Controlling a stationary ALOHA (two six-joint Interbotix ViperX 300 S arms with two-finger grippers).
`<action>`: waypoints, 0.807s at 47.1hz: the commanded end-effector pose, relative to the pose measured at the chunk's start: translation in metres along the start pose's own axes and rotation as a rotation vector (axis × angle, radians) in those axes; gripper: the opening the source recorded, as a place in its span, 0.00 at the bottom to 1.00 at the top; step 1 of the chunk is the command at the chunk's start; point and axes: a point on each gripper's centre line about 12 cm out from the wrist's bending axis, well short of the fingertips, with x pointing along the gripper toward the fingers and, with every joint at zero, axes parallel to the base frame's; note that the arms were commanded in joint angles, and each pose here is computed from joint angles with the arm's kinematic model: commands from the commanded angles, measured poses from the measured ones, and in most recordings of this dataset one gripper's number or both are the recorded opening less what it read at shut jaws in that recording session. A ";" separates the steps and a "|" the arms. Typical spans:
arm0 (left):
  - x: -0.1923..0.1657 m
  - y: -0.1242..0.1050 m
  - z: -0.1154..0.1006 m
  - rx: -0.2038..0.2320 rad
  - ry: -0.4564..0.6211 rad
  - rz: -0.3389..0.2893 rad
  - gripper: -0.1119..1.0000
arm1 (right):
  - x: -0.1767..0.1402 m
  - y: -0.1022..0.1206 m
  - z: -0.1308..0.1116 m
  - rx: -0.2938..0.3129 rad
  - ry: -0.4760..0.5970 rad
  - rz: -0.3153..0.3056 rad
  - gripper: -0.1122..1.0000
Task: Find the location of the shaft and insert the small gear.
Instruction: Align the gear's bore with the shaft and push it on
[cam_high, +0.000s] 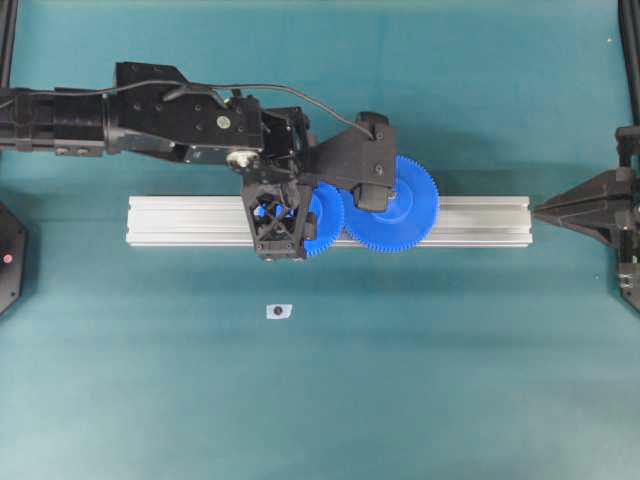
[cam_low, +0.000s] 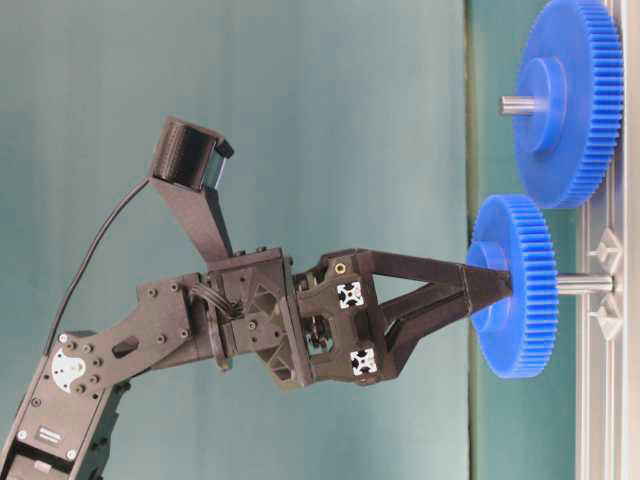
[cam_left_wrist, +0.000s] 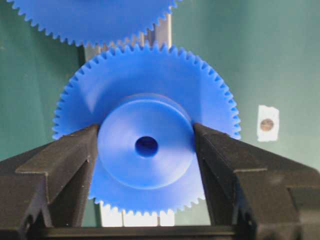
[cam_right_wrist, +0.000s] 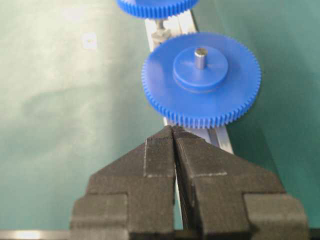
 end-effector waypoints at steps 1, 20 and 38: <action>-0.010 0.022 -0.003 -0.040 -0.005 0.024 0.67 | 0.000 0.000 0.004 0.013 -0.008 -0.002 0.13; -0.012 0.022 0.002 -0.053 0.002 0.020 0.67 | 0.000 0.000 0.003 0.012 -0.002 -0.003 0.13; -0.004 0.013 0.004 -0.038 0.031 0.013 0.67 | 0.000 0.000 0.001 0.012 0.021 -0.005 0.13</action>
